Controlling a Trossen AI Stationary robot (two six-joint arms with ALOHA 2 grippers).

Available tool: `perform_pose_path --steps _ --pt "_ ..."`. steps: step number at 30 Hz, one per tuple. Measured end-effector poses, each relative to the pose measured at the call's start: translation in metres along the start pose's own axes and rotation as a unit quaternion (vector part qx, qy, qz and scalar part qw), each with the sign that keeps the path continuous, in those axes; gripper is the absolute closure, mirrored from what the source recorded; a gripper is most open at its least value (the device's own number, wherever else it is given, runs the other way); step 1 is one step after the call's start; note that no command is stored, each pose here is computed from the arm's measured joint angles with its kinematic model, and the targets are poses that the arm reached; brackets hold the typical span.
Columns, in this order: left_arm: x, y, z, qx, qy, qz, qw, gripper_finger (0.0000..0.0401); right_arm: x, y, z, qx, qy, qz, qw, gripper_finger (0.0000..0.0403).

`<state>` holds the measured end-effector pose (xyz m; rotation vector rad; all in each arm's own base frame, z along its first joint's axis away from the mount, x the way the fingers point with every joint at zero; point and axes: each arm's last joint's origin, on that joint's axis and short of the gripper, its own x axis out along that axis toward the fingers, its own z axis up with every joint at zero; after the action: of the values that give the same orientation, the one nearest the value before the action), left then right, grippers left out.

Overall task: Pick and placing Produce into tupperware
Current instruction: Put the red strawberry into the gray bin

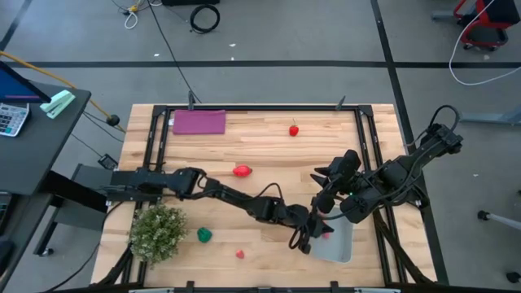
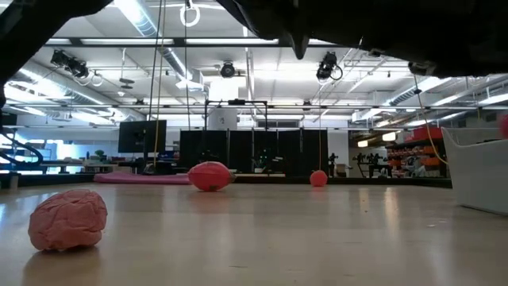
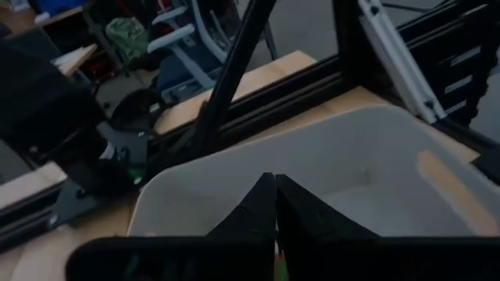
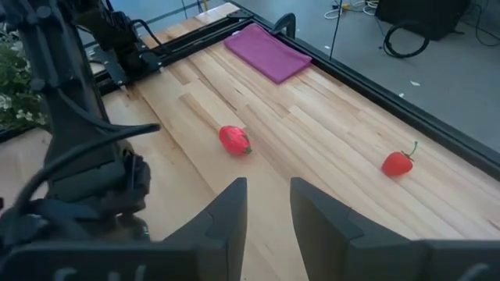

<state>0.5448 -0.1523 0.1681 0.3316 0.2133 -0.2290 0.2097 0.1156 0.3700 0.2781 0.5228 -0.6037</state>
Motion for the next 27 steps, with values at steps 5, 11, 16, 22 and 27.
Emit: perform_pose_path --steps 5,11,16,22,27 --pt "0.000 0.005 0.001 -0.012 -0.007 0.006 1.000 0.0345 0.000 0.000 0.000 0.000 0.000 0.000 1.000 0.0296" --pt "-0.005 0.004 0.004 -0.026 0.026 -0.004 0.999 0.0306 0.000 0.000 0.000 -0.001 0.000 0.000 1.000 0.0295" --pt "-0.035 0.014 0.046 0.002 0.069 0.008 0.998 0.0301 0.000 0.000 0.000 -0.001 0.000 -0.001 1.000 0.0295" --pt "-0.071 0.023 0.063 -0.014 0.180 -0.009 0.984 0.0319 0.000 0.000 0.000 -0.003 0.000 -0.001 1.000 0.0296" --pt "-0.105 0.027 0.058 -0.003 0.331 -0.004 0.944 0.0338 0.000 0.000 0.000 0.013 0.000 0.000 1.000 0.0296"
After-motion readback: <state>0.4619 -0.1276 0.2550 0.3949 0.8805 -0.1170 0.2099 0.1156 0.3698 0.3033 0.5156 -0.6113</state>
